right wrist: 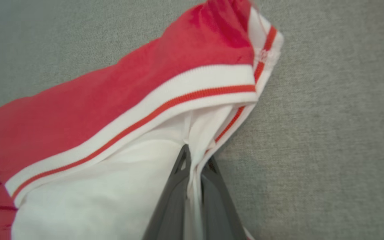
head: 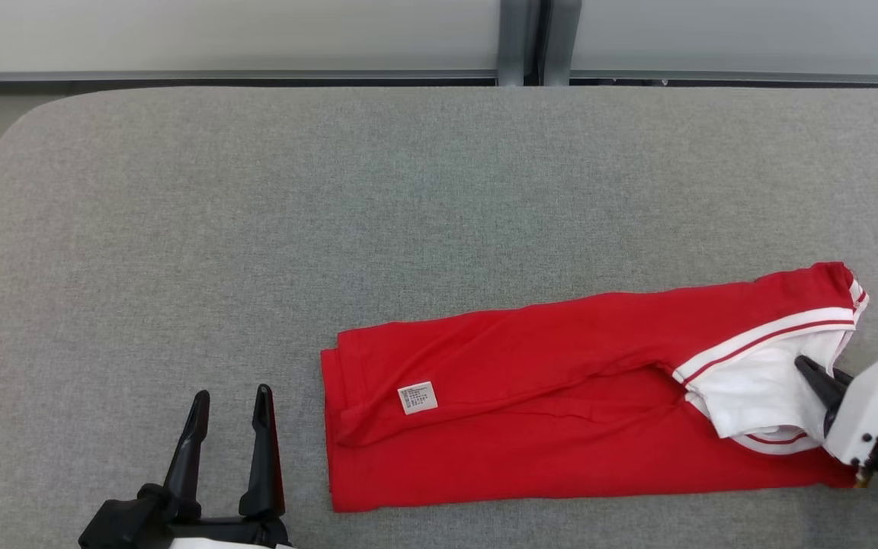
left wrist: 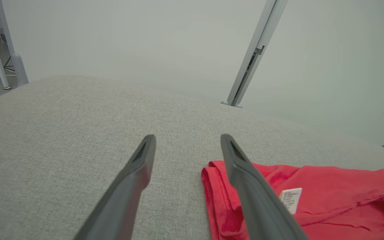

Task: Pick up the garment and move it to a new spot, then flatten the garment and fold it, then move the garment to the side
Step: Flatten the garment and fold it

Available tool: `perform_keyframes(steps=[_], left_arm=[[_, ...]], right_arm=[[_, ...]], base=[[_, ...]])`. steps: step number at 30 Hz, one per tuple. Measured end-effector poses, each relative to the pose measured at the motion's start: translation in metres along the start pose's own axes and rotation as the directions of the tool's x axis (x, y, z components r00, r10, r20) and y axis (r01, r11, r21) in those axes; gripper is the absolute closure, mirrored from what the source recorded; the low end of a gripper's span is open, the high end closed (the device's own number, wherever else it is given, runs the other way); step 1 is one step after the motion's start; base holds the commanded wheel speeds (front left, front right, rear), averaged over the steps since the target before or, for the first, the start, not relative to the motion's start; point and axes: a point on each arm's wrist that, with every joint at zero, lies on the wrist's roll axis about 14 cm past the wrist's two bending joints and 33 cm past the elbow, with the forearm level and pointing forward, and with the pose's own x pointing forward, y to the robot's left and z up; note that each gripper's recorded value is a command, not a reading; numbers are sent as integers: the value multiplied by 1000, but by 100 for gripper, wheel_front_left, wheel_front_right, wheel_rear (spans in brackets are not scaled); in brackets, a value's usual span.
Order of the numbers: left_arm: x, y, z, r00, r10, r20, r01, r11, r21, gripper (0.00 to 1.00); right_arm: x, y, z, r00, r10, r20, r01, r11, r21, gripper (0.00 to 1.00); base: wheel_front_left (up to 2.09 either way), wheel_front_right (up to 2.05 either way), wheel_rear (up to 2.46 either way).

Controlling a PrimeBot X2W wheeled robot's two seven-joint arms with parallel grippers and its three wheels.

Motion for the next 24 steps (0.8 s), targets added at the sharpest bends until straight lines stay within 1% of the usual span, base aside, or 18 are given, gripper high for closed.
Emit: perform_keyframes(steps=[3, 5, 7, 9, 11, 12, 13, 15, 18, 20, 21, 23, 24], left_arm=[[-4, -3, 3, 1000, -12, 8, 12, 1000, -7, 0], [-9, -3, 3, 1000, -15, 9, 15, 1000, -11, 0], [-15, -2, 4, 1000, -9, 12, 9, 1000, -16, 0], [-19, 1, 7, 1000, -2, 22, 3, 1000, -18, 0], [-26, 4, 6, 1000, 9, 21, -9, 1000, -18, 0], [-28, 6, 7, 1000, 14, 23, -14, 1000, -18, 0], [-30, 8, 8, 999, 20, 26, -20, 1000, -20, 0], [-34, 9, 9, 999, 25, 30, -25, 999, -25, 0], [-39, 11, 10, 999, 35, 36, -33, 999, -30, 0], [-39, 10, 10, 999, 36, 33, -34, 999, -38, 0], [-39, 9, 9, 999, 31, 32, -30, 999, -44, 0], [-38, 5, 7, 999, 21, 26, -19, 999, -46, 0], [-37, 3, 6, 1000, 17, 20, -16, 999, -48, 0]], right_arm=[[-16, -21, 3, 999, -33, 12, 33, 999, 37, 100], [-31, -47, 12, 996, -84, 40, 81, 994, 69, 100], [-51, -77, 22, 986, -152, 64, 147, 986, 77, 100], [-69, -101, 29, 975, -207, 79, 200, 976, 85, 100], [-83, -113, 39, 967, -235, 100, 229, 971, 74, 100], [-88, -112, 46, 966, -230, 117, 223, 972, 67, 100], [-91, -108, 53, 966, -217, 138, 210, 976, 62, 100], [-93, -88, 62, 974, -159, 160, 158, 987, 21, 100], [-91, -39, 63, 987, -18, 160, 26, 999, -48, 100], [-89, 2, 54, 987, 93, 131, -82, 992, -93, 100], [-87, 23, 47, 982, 150, 111, -138, 984, -114, 100], [-83, 58, 34, 970, 232, 77, -219, 964, -147, 100], [-80, 73, 26, 962, 269, 56, -258, 955, -148, 100]], base=[[0, 0, 0], [0, 0, 0], [0, 0, 0], [0, 0, 0], [0, 0, 0], [0, 0, 0], [0, 0, 0], [0, 0, 0], [0, 0, 0], [0, 0, 0], [0, 0, 0], [0, 0, 0], [0, 0, 0]])
